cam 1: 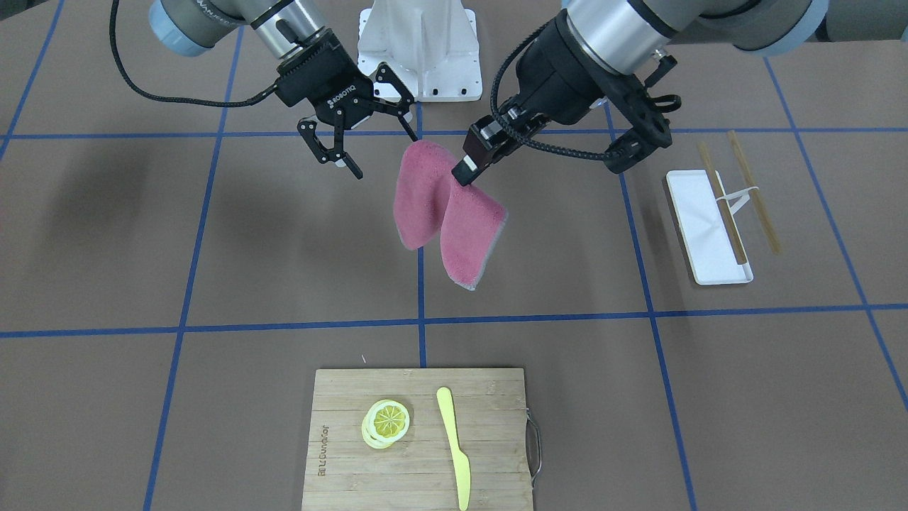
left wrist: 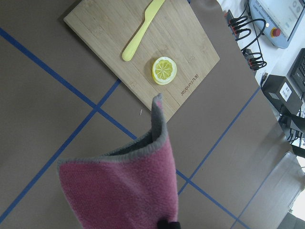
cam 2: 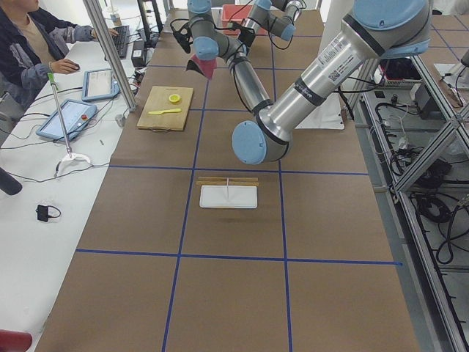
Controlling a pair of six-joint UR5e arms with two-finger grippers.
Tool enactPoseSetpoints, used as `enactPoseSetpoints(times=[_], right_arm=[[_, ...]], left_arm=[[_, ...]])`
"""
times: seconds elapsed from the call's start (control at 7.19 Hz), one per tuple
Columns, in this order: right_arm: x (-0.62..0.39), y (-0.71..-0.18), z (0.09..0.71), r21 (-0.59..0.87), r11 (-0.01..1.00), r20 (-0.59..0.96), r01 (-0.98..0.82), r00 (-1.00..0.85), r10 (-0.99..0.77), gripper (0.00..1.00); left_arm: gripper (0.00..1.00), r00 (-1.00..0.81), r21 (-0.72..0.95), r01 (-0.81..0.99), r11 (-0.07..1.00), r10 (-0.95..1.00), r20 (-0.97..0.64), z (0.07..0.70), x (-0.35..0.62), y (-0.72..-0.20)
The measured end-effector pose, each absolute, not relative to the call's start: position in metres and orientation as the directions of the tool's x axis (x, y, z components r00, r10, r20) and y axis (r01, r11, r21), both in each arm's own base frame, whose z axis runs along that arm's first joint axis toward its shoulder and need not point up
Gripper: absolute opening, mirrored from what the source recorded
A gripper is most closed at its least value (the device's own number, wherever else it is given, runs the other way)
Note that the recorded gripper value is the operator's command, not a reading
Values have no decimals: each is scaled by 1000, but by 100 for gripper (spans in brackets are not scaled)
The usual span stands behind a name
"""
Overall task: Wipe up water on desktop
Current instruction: 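Bring the right gripper to the hanging cloth and grasp it below the left gripper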
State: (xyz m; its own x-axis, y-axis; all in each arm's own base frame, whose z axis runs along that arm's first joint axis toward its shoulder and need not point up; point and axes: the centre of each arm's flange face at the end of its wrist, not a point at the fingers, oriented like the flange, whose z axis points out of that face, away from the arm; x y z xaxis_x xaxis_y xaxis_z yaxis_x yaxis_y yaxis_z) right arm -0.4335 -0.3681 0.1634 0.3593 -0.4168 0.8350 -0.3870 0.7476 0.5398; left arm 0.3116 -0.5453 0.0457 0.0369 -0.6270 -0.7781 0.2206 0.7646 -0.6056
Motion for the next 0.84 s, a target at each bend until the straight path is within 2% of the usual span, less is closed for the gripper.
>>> enactPoseSetpoints(times=[0.42, 0.84], right_arm=[[-433, -367, 158, 623, 624, 780, -471, 429, -455, 100], [-437, -365, 154, 644, 594, 764, -482, 452, -462, 100]], left_arm=[[0, 26, -627, 207, 751, -645, -763, 42, 310, -533], [0, 32, -632, 187, 752, -648, -761, 39, 318, -521]])
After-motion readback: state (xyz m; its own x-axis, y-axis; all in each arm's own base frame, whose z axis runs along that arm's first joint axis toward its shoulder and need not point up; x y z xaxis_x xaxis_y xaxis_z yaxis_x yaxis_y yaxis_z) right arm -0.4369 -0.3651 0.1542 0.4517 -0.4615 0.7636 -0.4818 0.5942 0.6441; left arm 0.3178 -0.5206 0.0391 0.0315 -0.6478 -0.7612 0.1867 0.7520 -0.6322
